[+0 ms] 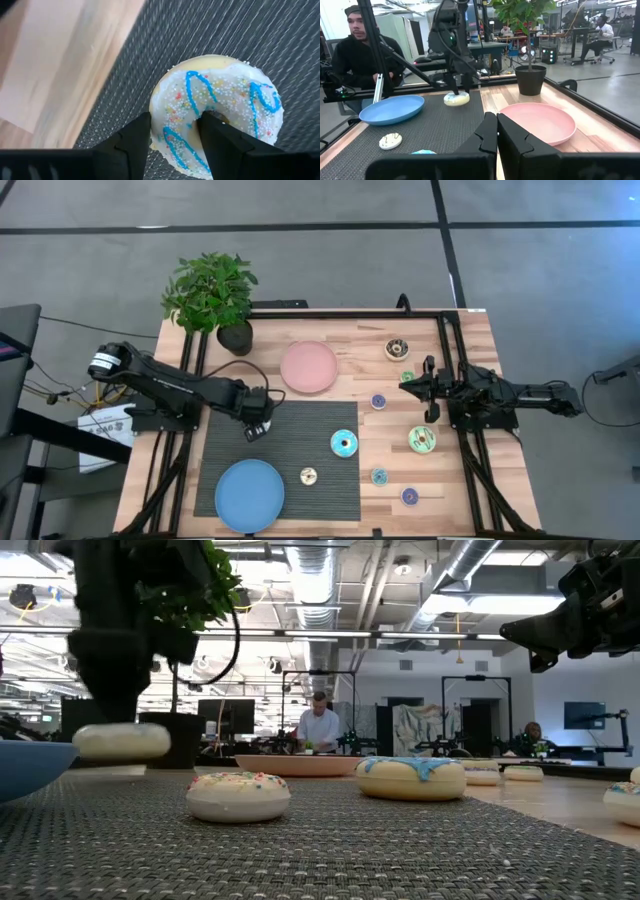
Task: Pick & Place donuts
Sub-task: Put the big white donut on the blue plate
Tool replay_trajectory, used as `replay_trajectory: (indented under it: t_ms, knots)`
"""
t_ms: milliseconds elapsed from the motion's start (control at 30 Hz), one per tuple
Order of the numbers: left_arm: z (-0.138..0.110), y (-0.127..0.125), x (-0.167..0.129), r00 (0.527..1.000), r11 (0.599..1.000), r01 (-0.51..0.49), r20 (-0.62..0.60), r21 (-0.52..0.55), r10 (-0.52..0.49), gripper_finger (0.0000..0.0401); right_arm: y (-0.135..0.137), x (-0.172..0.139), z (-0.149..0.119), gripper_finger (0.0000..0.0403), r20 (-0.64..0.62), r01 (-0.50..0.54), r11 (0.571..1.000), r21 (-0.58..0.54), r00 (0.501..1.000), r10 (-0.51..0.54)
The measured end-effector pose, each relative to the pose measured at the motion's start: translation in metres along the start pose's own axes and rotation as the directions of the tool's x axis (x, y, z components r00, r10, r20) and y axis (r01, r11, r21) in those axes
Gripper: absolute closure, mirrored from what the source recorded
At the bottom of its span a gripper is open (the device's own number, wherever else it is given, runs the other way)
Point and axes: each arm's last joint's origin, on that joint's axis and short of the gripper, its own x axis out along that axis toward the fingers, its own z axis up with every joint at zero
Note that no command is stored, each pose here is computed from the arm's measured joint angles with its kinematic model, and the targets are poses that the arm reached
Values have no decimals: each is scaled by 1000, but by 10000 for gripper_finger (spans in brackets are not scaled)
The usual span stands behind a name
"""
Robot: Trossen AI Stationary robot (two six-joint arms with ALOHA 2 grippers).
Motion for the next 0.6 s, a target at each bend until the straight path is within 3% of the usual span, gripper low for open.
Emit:
replay_trajectory:
  t_ms: [400,600]
  knots:
    - [27,-26,-47,984,976,146,124,-164,-126,243,0,0,0,403,0,0,1000,0,1000,0]
    - [12,-57,-71,964,938,244,163,-248,-208,243,0,0,0,403,0,0,1000,0,1000,0]
